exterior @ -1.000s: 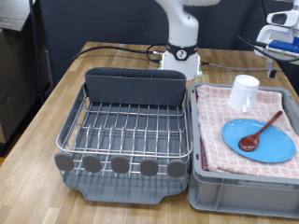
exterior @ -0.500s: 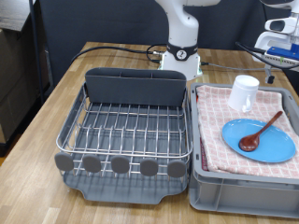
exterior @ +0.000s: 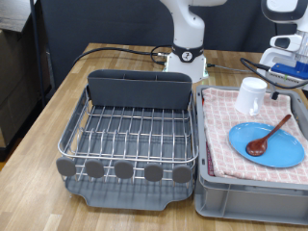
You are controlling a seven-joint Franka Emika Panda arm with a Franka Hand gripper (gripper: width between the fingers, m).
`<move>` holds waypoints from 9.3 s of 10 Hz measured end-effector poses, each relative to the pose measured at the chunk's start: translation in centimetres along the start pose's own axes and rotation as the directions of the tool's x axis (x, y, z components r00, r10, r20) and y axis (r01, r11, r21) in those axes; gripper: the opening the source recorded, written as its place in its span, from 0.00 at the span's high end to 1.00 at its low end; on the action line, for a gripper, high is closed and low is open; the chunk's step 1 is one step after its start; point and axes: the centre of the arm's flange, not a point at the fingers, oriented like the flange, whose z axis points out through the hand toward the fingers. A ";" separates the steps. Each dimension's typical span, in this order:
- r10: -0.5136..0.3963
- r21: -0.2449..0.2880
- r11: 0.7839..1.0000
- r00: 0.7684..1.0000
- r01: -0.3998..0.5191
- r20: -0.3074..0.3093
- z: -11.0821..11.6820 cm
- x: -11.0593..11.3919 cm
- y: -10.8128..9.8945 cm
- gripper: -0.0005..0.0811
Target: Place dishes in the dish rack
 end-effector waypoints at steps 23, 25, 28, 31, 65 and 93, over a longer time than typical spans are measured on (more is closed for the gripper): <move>0.093 0.043 0.995 0.996 -0.093 -0.005 8.1 0.2 2.8 0.56; 0.093 0.042 0.995 0.996 -0.092 -0.004 8.1 0.2 2.9 0.78; 0.078 0.036 0.996 0.997 -0.078 -0.002 8.0 0.3 2.6 0.88; 0.070 0.032 0.997 0.998 -0.070 -0.001 7.2 0.7 1.9 0.88; 0.741 -0.119 0.636 0.647 -0.762 -0.181 -7.4 20.7 14.7 0.88; 0.857 -0.562 0.504 0.461 -0.656 0.231 1.2 34.6 22.3 0.88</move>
